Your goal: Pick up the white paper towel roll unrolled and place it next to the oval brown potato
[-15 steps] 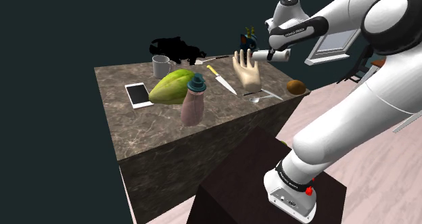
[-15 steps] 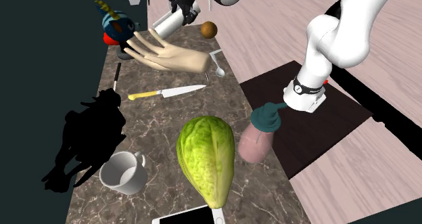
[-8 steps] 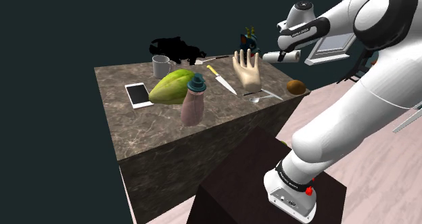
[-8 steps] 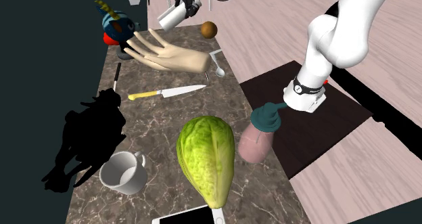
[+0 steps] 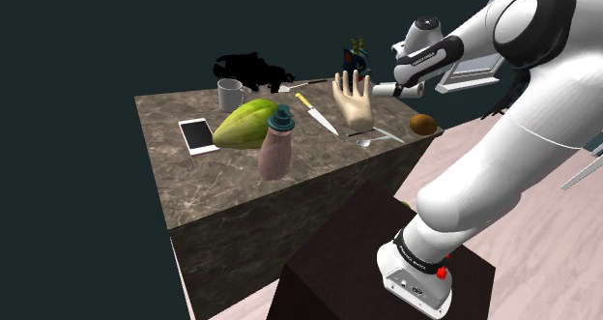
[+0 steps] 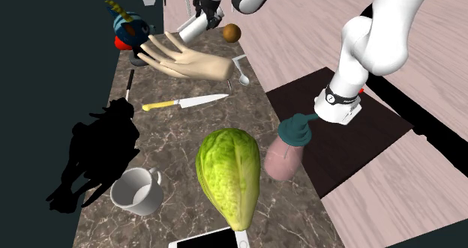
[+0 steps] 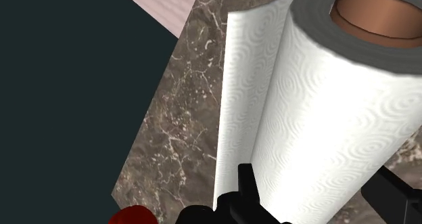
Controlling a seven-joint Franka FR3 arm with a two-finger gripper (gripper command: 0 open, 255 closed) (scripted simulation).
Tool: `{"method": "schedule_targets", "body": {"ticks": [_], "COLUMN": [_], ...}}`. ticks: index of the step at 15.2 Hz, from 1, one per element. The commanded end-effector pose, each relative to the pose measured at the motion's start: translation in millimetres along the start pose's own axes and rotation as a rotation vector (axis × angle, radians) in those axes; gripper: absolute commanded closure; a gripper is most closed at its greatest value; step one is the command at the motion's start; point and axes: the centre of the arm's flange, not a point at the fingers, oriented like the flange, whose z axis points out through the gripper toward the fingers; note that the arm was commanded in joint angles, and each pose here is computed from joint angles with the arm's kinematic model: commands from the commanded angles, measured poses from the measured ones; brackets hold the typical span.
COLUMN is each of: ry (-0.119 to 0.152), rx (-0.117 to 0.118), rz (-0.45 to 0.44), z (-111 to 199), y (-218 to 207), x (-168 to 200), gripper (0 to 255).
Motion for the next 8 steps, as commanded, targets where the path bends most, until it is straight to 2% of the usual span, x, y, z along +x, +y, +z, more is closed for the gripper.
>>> {"method": "schedule_targets", "body": {"ticks": [1, 8], "ry": [0.000, 0.000], "rx": [0.000, 0.000], "rz": [0.000, 0.000], "z": [9, 39], "y": [-5, -25], "x": [1, 4], "gripper": [255, 255]}}
